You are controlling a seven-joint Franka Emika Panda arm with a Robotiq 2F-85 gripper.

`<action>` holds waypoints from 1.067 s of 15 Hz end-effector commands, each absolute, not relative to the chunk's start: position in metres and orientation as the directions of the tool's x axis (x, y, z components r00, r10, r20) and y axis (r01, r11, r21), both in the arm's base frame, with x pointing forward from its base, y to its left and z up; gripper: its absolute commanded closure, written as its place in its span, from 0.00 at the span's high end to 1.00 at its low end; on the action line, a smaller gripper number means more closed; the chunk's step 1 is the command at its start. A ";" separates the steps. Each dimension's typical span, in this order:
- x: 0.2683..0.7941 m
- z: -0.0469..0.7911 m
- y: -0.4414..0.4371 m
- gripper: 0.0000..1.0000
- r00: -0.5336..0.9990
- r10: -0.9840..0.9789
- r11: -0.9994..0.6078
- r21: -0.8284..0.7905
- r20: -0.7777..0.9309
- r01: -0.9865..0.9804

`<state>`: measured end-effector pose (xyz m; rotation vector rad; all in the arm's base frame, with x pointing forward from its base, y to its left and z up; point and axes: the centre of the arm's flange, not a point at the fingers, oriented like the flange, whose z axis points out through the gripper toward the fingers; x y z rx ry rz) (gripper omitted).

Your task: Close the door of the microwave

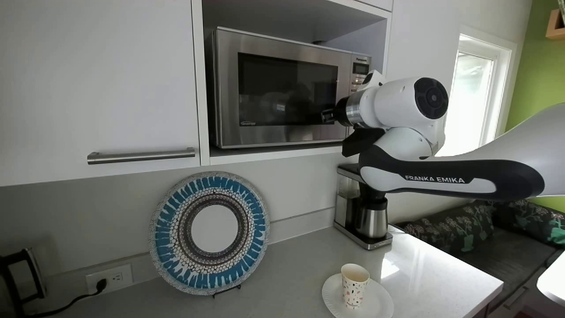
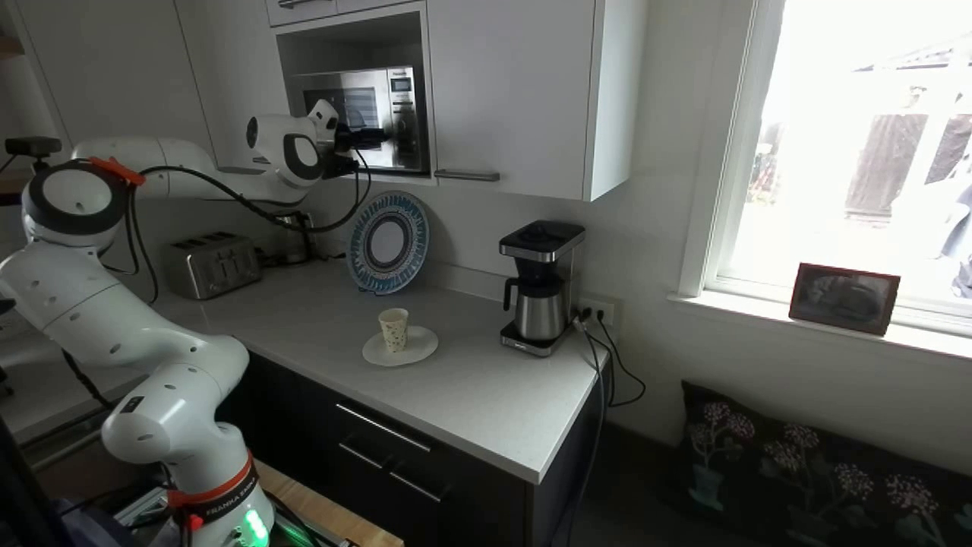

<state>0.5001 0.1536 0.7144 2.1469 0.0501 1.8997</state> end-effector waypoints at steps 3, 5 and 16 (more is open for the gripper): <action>0.493 0.722 0.153 1.00 0.181 0.216 -0.954 0.247 0.959 -0.171; 0.492 0.724 0.152 1.00 0.184 0.219 -0.952 0.251 0.958 -0.173; 0.456 0.752 0.096 1.00 0.413 0.212 -0.922 0.321 0.886 -0.216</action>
